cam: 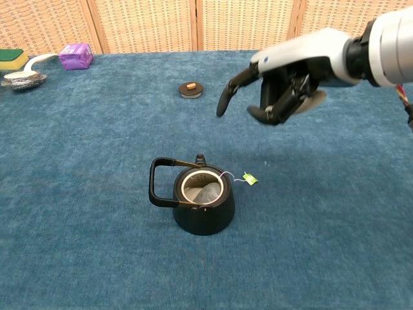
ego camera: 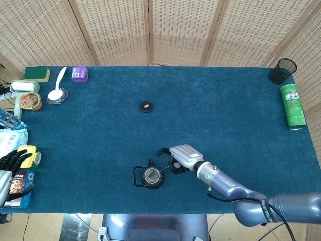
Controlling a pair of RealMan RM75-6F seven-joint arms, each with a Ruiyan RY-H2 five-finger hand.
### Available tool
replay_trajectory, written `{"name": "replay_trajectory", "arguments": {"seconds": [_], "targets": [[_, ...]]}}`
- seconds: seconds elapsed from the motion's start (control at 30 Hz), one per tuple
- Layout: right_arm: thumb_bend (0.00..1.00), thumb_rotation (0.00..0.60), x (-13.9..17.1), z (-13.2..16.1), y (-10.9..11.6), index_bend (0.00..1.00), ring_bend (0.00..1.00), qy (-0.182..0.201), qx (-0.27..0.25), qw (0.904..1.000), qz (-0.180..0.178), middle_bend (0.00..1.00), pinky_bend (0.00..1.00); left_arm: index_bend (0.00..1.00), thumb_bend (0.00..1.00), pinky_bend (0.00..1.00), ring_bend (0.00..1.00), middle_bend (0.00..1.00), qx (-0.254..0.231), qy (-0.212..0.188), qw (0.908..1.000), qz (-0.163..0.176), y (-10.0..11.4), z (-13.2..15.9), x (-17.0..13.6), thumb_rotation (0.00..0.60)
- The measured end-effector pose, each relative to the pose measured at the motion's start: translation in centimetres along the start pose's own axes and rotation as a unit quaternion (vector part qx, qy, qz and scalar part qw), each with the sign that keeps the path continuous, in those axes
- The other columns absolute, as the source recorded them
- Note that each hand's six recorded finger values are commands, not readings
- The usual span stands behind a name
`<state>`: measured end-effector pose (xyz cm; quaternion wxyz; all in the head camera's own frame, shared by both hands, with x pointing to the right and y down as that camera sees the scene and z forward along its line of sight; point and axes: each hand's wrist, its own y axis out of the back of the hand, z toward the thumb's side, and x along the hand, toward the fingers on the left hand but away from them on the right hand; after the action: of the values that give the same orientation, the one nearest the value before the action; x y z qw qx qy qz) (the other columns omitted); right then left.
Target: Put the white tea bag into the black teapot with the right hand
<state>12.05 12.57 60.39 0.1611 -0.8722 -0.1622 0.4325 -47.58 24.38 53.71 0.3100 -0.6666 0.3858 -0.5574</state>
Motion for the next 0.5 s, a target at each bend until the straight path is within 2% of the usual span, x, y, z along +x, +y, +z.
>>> {"name": "replay_trajectory", "arguments": {"seconds": [0.17,0.3,0.37,0.5], "targets": [[0.69,0.6,0.5,-1.6,2.1,0.25,1.0,-0.009,0.016,0.9959,-0.088,1.0,1.0,0.13,0.26,0.09,0.0,0.1,0.0,0.001,1.0,-0.002,-0.2,0.1,0.2,0.6],[0.67,0.6,1.3,-3.4,3.2,0.25,1.0,-0.03,0.042,0.9864,-0.156,1.0,1.0,0.13,0.26,0.09,0.0,0.1,-0.001,0.002,1.0,-0.003,-0.3,0.2,0.4,0.6],[0.66,0.6,1.7,-4.1,3.4,0.25,1.0,-0.041,0.058,0.9816,-0.177,0.98,1.0,0.13,0.26,0.09,0.0,0.1,-0.001,0.002,1.0,-0.004,-0.4,0.3,0.4,0.6],[0.66,0.6,2.9,-6.5,3.8,0.25,0.98,-0.081,0.092,0.9678,-0.22,0.9,0.99,0.13,0.26,0.09,0.0,0.1,-0.001,0.007,0.9999,-0.007,-0.6,0.2,0.6,0.6]]}}
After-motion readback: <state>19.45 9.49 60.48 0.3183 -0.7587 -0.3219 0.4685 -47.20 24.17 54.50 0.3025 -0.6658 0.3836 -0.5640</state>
